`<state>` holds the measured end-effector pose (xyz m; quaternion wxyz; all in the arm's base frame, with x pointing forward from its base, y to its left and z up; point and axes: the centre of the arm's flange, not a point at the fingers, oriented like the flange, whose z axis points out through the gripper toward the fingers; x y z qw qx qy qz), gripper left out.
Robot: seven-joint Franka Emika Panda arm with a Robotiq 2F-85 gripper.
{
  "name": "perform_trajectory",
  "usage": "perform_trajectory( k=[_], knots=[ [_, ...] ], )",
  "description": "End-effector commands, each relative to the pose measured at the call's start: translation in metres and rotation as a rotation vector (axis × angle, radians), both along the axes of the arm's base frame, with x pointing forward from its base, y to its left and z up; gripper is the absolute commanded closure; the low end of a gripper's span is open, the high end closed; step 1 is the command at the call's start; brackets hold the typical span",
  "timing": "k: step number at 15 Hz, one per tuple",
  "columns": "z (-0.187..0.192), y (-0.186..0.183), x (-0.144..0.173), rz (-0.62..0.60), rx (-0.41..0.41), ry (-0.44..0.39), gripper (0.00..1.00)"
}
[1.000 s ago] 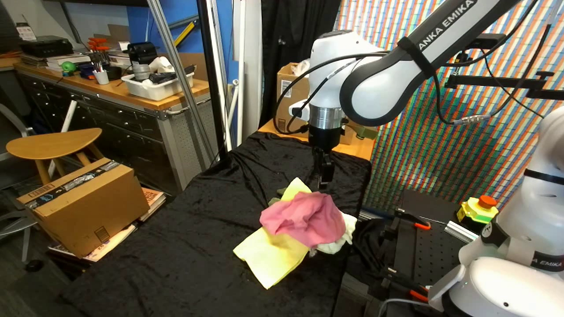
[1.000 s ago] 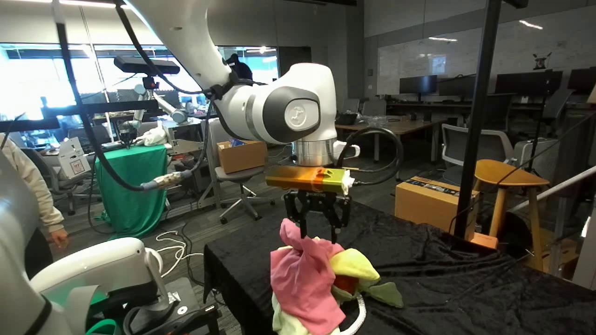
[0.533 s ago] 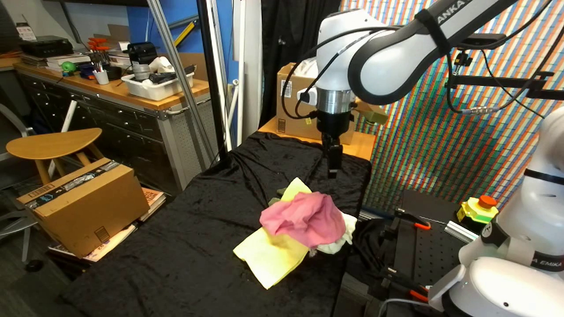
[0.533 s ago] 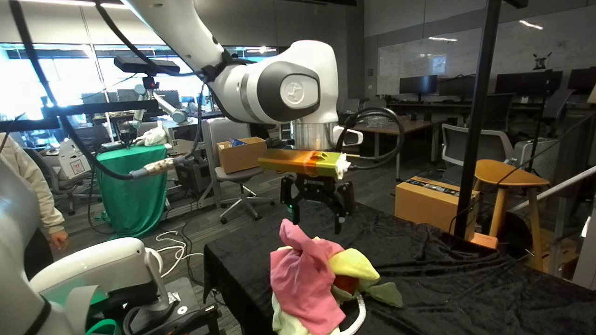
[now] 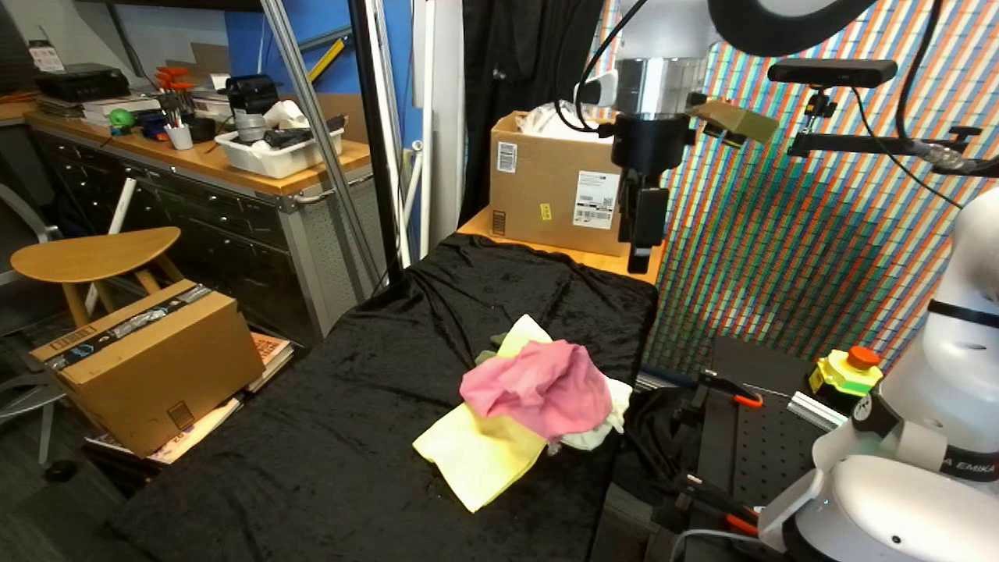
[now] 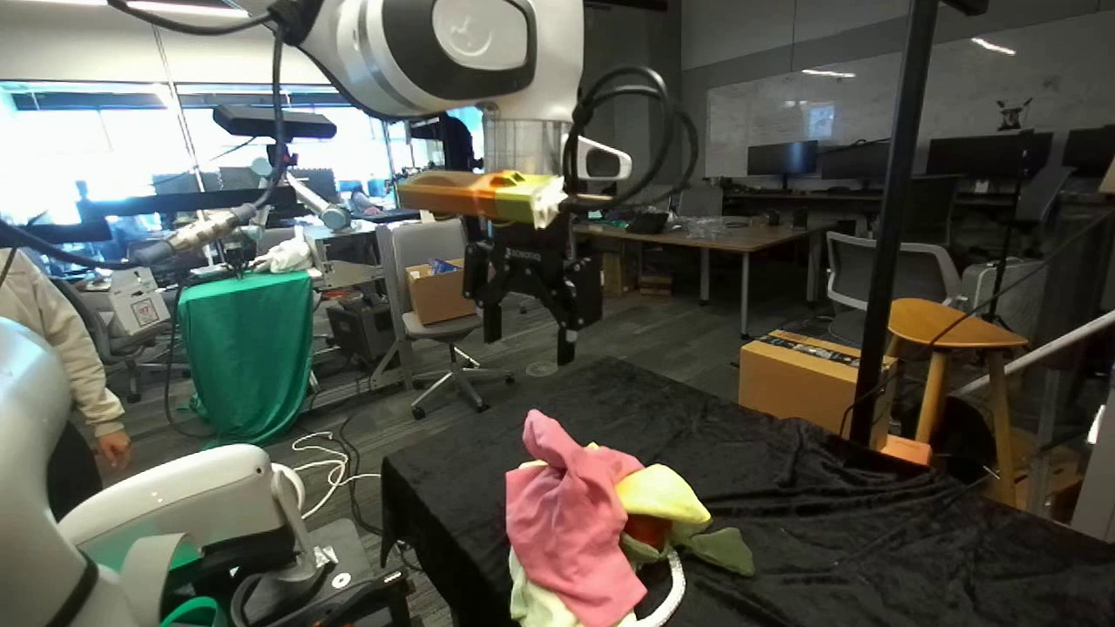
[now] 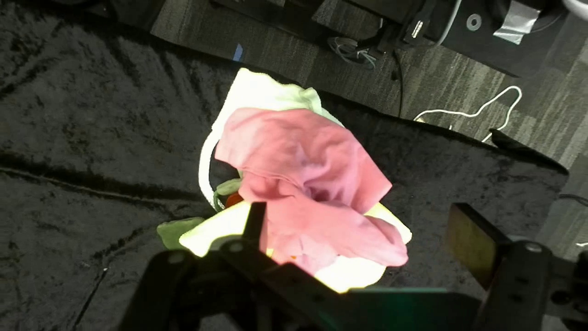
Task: Put all the items on the table in one place
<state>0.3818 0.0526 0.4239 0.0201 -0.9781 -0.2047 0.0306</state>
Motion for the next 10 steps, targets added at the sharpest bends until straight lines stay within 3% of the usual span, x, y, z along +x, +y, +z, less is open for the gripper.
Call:
perform_trajectory(
  k=[1,6,10],
  knots=[
    [0.030,0.005,-0.047,-0.016,0.016,-0.062,0.00],
    [0.038,-0.006,-0.082,-0.035,0.024,-0.144,0.00],
    [0.028,-0.025,-0.097,-0.110,0.058,-0.301,0.00]
  ],
)
